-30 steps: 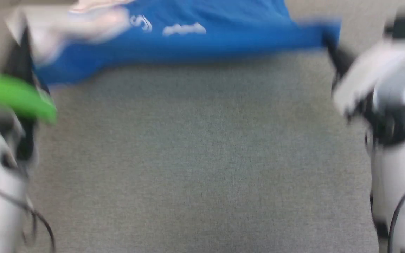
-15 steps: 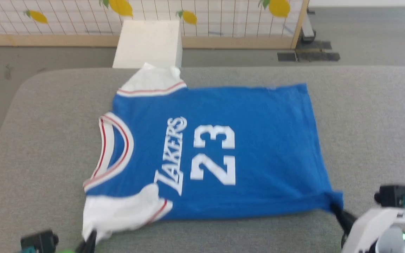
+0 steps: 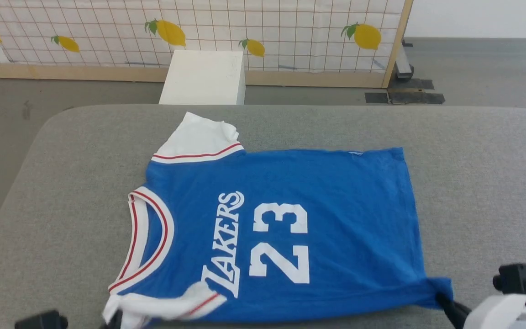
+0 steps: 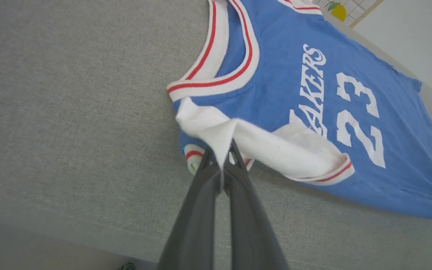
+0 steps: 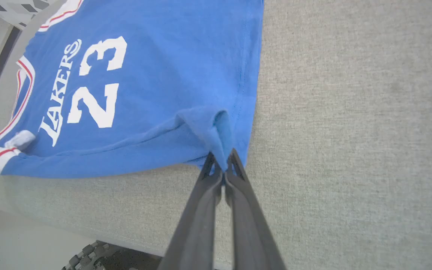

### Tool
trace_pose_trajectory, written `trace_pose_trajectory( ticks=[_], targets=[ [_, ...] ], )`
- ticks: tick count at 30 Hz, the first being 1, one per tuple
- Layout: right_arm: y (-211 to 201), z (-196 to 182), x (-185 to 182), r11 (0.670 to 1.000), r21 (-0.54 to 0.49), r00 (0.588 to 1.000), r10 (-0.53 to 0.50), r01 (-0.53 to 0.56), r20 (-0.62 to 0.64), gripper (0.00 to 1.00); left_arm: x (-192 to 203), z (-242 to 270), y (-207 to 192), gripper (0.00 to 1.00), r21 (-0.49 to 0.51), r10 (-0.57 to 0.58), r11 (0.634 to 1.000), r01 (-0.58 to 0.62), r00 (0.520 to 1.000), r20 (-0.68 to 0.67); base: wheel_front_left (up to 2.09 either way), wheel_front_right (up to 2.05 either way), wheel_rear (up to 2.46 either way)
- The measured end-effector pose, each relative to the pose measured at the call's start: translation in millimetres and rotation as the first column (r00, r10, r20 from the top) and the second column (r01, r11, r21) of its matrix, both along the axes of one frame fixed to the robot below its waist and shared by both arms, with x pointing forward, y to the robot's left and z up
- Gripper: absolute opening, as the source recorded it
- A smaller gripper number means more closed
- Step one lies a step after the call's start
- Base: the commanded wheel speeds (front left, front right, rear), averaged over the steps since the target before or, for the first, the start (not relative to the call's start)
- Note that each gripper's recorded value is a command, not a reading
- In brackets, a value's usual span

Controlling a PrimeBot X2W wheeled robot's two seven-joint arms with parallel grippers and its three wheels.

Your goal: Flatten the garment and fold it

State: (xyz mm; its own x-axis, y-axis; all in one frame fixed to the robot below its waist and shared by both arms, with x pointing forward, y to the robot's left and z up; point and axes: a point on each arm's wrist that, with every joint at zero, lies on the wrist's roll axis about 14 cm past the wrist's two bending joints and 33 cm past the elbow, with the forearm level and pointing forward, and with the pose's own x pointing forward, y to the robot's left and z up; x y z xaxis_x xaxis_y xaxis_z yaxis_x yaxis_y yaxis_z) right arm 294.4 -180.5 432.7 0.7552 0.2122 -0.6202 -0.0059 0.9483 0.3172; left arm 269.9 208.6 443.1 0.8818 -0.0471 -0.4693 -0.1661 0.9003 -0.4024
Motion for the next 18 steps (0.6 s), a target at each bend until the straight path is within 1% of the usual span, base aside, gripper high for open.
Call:
trace_pose_trajectory(
  ticks=[4,7,12,18],
  targets=[
    [1.2,11.5,23.5,1.0,-0.024,0.999,0.006,-0.005,0.046,0.0,38.5,27.1,-2.0,0.0,0.055,-0.056,0.997,0.05,0.993,0.108,0.0,0.0,0.0],
    [-0.5,11.9,39.5,0.998,-0.056,0.999,0.007,-0.004,0.052,0.0,64.7,37.7,-4.5,0.0,0.086,-0.098,0.993,0.086,0.984,0.15,0.0,0.0,0.0],
    [-5.8,-0.5,58.3,0.996,-0.091,1.0,-0.013,0.014,0.015,0.0,96.5,31.5,-4.4,0.0,0.127,-0.141,0.984,0.123,0.979,0.145,0.0,0.0,0.0],
    [-7.9,-21.2,78.1,0.994,-0.105,0.999,-0.022,0.017,-0.046,0.0,117.1,-2.1,1.0,0.0,0.132,-0.145,0.982,0.135,0.987,0.072,0.0,0.0,0.0]
  ],
)
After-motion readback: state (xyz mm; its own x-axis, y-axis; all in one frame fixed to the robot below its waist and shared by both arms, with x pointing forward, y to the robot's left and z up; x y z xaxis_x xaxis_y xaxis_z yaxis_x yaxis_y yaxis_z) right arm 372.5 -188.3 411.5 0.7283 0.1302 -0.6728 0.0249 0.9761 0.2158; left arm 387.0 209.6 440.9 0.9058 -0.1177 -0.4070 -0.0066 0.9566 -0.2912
